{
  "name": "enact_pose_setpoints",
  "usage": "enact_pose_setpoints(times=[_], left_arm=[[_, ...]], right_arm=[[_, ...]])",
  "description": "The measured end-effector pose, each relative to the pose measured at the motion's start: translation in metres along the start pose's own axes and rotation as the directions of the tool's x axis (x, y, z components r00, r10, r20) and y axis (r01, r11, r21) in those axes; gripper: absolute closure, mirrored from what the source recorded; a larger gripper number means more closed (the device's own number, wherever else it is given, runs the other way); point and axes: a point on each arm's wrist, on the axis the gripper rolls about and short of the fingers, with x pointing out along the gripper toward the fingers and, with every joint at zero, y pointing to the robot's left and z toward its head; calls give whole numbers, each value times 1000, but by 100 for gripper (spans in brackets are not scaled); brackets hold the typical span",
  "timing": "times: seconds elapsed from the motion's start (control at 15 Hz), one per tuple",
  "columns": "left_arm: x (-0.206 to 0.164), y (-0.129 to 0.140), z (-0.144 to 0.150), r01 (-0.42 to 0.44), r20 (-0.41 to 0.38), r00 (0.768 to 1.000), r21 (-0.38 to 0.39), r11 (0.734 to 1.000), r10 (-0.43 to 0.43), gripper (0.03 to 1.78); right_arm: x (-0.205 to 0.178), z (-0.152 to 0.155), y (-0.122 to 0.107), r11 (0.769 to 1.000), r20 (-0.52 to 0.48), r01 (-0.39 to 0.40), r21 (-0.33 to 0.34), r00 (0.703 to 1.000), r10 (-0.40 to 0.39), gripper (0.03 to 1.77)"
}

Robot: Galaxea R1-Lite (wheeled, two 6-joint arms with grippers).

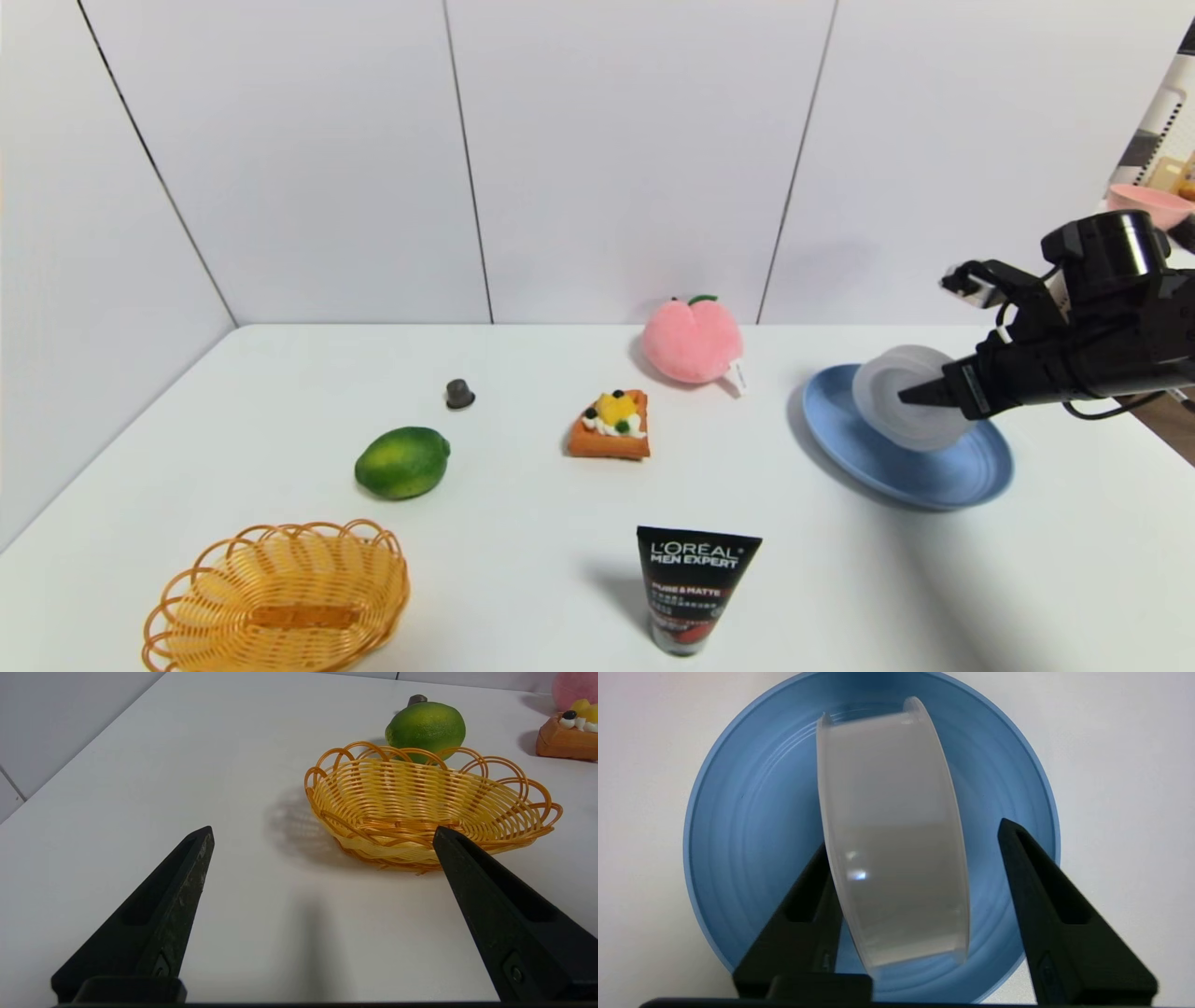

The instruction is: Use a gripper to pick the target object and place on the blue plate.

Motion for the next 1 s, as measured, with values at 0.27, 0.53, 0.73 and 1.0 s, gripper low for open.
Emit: enact_pose_setpoints(times=[0.27, 0.53, 0.73, 1.0], left_arm=[[0, 0, 0, 0, 0, 1000, 0, 1000, 0, 12], [0, 0, 0, 0, 0, 1000, 0, 1000, 0, 12], [0, 0, 0, 0, 0, 1000, 0, 1000, 0, 12], [0, 0, 0, 0, 0, 1000, 0, 1000, 0, 12]], right_arm=[[-12, 2, 1, 1000, 20, 12, -3, 1000, -12, 44], [-37, -2, 3, 999, 52, 39, 1, 998, -39, 30], [-60, -12, 6, 997, 71, 69, 15, 995, -70, 23], [-103, -31, 18, 992, 124, 126, 28, 984, -129, 17]])
